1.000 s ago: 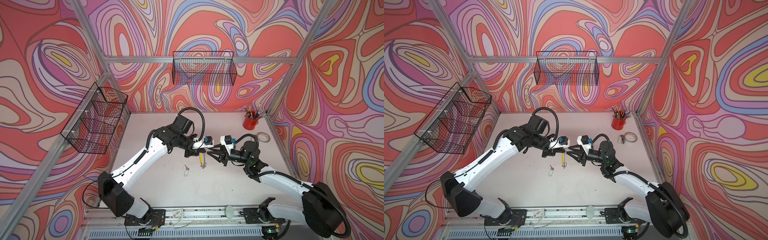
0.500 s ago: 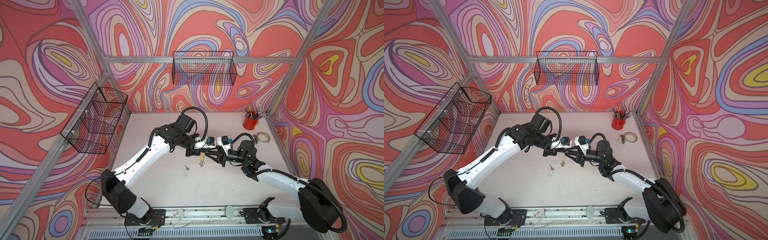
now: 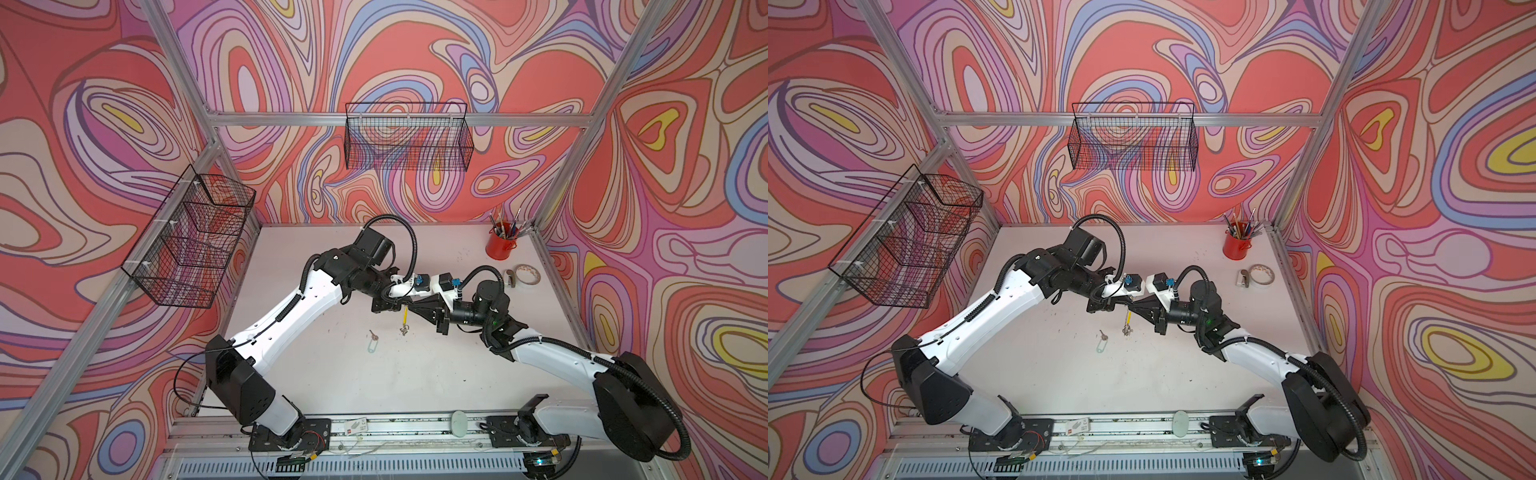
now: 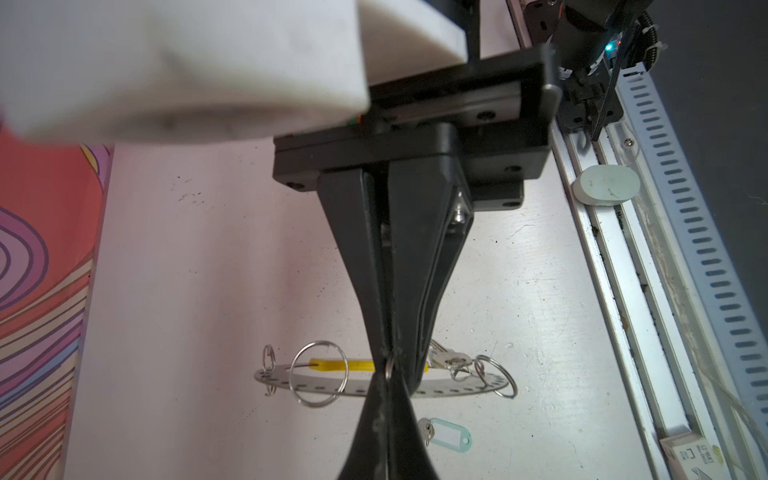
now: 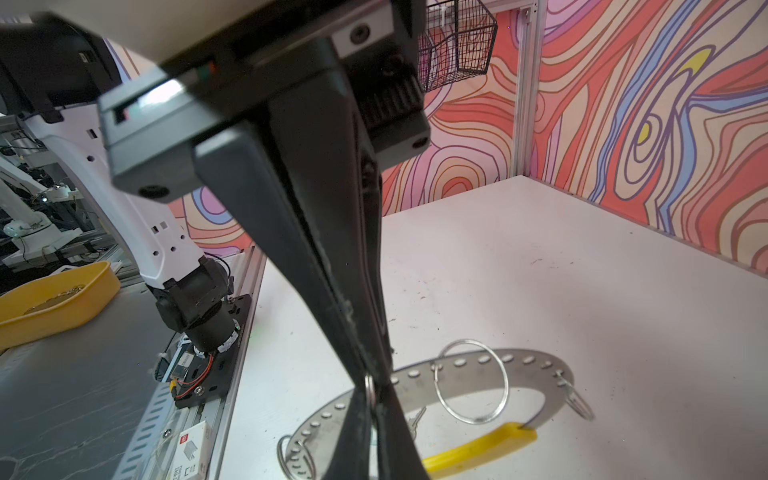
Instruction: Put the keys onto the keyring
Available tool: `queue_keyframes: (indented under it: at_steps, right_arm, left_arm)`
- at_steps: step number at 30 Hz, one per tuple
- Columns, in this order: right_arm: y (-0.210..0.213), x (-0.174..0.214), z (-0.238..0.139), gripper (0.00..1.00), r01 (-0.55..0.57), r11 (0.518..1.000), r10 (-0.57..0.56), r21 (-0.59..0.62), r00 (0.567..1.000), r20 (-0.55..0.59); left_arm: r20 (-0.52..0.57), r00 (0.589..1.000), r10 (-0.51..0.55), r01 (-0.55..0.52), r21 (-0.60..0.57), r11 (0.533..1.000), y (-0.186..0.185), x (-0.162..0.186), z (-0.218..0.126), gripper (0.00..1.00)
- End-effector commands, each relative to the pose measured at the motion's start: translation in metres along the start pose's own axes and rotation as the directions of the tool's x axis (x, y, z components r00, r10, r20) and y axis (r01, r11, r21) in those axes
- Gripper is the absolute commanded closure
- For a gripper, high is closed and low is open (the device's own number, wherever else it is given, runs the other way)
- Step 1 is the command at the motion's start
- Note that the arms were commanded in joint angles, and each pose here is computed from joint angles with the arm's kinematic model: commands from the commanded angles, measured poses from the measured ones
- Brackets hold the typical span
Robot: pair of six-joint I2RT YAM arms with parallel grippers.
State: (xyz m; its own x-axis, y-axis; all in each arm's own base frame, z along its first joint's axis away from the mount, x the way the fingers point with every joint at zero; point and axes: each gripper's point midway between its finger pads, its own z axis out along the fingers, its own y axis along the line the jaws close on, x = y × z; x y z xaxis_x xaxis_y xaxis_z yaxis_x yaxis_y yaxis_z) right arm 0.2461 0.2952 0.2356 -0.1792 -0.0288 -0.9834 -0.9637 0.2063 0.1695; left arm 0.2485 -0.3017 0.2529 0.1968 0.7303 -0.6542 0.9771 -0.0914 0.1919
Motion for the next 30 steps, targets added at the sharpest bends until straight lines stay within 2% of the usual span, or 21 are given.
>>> queue_keyframes:
  at_steps: [1, 7, 11, 13, 17, 19, 21, 24, 27, 30]
  right_arm:
    - [0.0, -0.005, 0.004, 1.0, -0.007, 1.0, 0.007, -0.011, 1.0, 0.004]
    - [0.005, -0.009, 0.002, 1.0, 0.002, 1.0, -0.001, -0.029, 0.999, 0.036]
    - [0.008, -0.012, 0.001, 1.0, 0.009, 0.999, -0.007, -0.04, 0.999, 0.052]
    - [0.011, -0.014, -0.001, 1.0, 0.019, 0.999, -0.016, -0.044, 0.998, 0.068]
    - [0.013, -0.017, -0.003, 1.0, 0.02, 0.998, -0.015, -0.052, 0.996, 0.083]
    - [0.015, -0.018, -0.003, 1.0, 0.021, 0.998, -0.016, -0.06, 0.996, 0.089]
    - [0.016, -0.019, -0.003, 1.0, 0.02, 0.997, -0.014, -0.069, 0.995, 0.094]
    - [0.019, -0.023, -0.004, 1.0, 0.028, 0.996, -0.019, -0.085, 0.994, 0.104]
    - [0.022, -0.023, -0.004, 1.0, 0.031, 0.995, -0.02, -0.1, 0.994, 0.107]
    - [0.024, -0.023, -0.004, 1.0, 0.03, 0.994, -0.018, -0.108, 0.994, 0.106]
  left_arm:
    - [0.028, 0.999, 0.017, -0.017, 0.034, 0.999, -0.007, -0.01, -0.003, 1.0]
    - [0.095, 0.995, -0.028, 0.027, 0.01, 1.0, -0.006, -0.021, -0.013, 1.0]
    - [0.209, 0.973, -0.103, 0.106, -0.004, 0.994, 0.0, -0.031, -0.029, 0.81]
    - [0.3, 0.941, -0.156, 0.164, -0.001, 0.986, 0.003, -0.038, -0.041, 0.73]
    - [0.498, 0.837, -0.226, 0.267, -0.012, 0.964, 0.014, -0.037, -0.066, 0.55]
    - [0.563, 0.794, -0.229, 0.289, -0.018, 0.957, 0.014, -0.028, -0.071, 0.5]
    - [0.589, 0.776, -0.225, 0.302, -0.034, 0.953, 0.011, -0.017, -0.068, 0.46]
    - [0.595, 0.778, -0.203, 0.283, -0.044, 0.958, 0.003, -0.005, -0.056, 0.42]
    - [0.64, 0.741, -0.202, 0.29, -0.034, 0.956, 0.003, -0.002, -0.05, 0.44]
    - [0.675, 0.705, -0.217, 0.316, -0.025, 0.948, 0.01, -0.003, -0.045, 0.52]
